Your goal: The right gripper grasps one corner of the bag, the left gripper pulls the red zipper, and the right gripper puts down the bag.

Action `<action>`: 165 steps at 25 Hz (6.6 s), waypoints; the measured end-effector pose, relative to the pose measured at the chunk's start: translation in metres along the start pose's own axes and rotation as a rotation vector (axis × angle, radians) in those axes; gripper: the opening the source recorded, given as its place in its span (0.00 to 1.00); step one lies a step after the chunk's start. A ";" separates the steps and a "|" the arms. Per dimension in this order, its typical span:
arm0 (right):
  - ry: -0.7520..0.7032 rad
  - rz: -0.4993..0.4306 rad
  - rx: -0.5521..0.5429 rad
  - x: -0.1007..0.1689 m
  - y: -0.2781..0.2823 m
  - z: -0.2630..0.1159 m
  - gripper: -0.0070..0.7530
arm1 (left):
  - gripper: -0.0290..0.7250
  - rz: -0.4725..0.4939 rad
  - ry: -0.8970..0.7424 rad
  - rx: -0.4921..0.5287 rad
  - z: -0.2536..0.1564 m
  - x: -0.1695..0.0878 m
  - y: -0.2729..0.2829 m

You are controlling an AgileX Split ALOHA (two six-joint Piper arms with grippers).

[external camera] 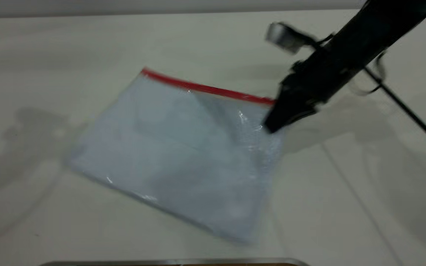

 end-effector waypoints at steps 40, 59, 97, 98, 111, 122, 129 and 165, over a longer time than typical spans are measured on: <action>0.398 0.010 -0.175 0.123 -0.007 0.049 0.05 | 0.66 -0.855 -0.482 0.191 0.034 -0.059 -0.198; 0.401 0.032 -0.183 0.127 -0.005 0.051 0.05 | 0.49 -0.862 -0.483 0.192 0.034 -0.061 -0.198; 0.437 0.035 -0.183 0.131 0.000 0.052 0.05 | 0.29 -0.908 -0.513 0.243 0.032 -0.059 -0.200; 0.439 0.035 -0.183 0.131 0.000 0.052 0.05 | 0.28 -0.908 -0.512 0.242 0.032 -0.059 -0.200; 0.444 0.032 -0.179 0.131 0.000 0.051 0.05 | 0.11 -0.914 -0.536 0.223 0.033 -0.059 -0.200; 0.427 0.038 -0.258 0.123 0.044 0.062 0.05 | 0.11 -0.888 -0.455 0.144 0.041 -0.038 -0.195; 0.404 0.054 -0.293 0.112 0.062 0.064 0.05 | 0.11 -0.838 -0.438 0.162 0.035 -0.006 -0.189; 0.243 -0.094 -0.395 0.072 0.075 0.065 0.20 | 0.47 -0.543 -0.214 0.242 0.067 0.069 -0.101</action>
Point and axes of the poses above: a point on each arm's last joint axis where the gripper is mounted, y pointing back along that axis away from the gripper, x along the wrist's bending axis when the last joint is at zero, z = x × y, the point moved 2 cm from there along -y, pointing out along that axis toward the gripper, and after that the axes turned 12 degrees about -y, right-handed, at the moved point
